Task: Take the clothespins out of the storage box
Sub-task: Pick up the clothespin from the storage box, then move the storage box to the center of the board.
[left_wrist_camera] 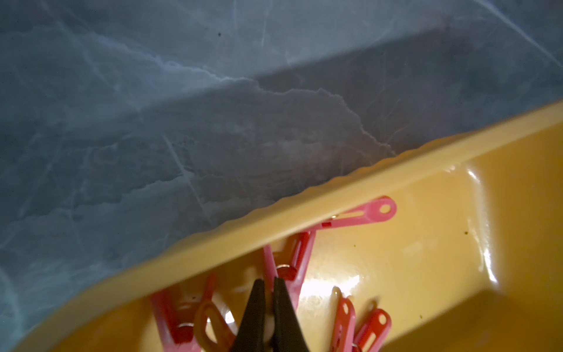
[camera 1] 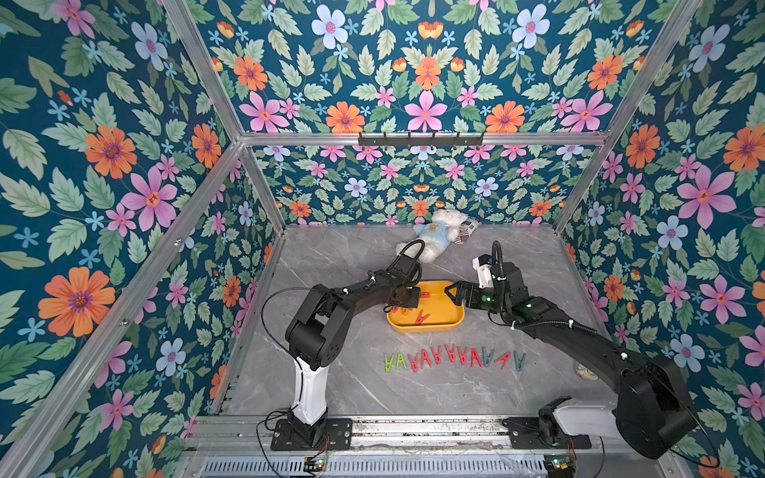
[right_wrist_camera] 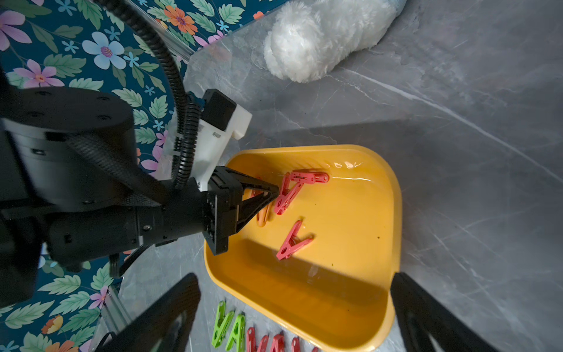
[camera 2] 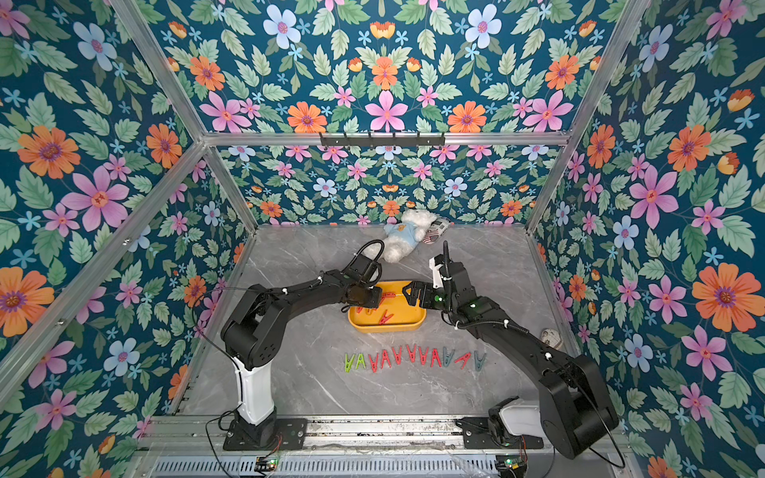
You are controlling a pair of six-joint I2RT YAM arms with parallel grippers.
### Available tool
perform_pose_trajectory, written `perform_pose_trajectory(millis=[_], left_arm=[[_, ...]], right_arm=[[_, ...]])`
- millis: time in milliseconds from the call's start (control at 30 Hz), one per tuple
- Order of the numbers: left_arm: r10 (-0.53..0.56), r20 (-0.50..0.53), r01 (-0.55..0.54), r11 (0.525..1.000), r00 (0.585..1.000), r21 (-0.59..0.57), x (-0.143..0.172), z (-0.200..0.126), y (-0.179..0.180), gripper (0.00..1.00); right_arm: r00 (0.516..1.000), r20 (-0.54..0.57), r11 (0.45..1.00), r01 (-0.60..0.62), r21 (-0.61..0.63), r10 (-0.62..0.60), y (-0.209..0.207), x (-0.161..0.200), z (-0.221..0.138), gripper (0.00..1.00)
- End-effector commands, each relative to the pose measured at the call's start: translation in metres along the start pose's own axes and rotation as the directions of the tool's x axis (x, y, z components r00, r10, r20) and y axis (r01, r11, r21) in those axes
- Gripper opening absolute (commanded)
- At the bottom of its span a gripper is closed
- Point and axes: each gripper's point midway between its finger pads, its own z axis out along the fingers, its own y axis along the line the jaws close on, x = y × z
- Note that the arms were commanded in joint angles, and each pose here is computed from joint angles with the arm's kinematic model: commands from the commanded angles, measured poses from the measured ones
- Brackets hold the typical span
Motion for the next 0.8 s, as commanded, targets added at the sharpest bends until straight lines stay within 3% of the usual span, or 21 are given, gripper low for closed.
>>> perform_pose_trajectory(millis=[0, 433, 633, 767], left_arm=[[-0.002, 0.017, 0.003, 0.999, 1.000, -0.032, -0.004, -0.013, 0.004, 0.05], [-0.141, 0.106, 0.140, 0.990, 0.984, 0.013, -0.006, -0.070, -0.003, 0.05], [-0.173, 0.123, 0.170, 0.985, 0.977, 0.035, 0.002, -0.087, -0.009, 0.06], [-0.191, 0.113, 0.188, 0.982, 0.975, 0.035, 0.016, -0.093, -0.012, 0.06]], right_arm=[[1.000, 0.018, 1.000, 0.007, 0.011, -0.007, -0.002, -0.004, 0.004, 0.99], [0.999, -0.006, 0.958, -0.033, 0.285, 0.036, -0.061, 0.000, 0.036, 0.99], [0.998, -0.005, 0.942, -0.064, 0.330, 0.069, -0.071, -0.008, 0.060, 0.99], [0.994, -0.059, 0.928, -0.065, 0.367, 0.093, -0.085, 0.004, 0.082, 0.99]])
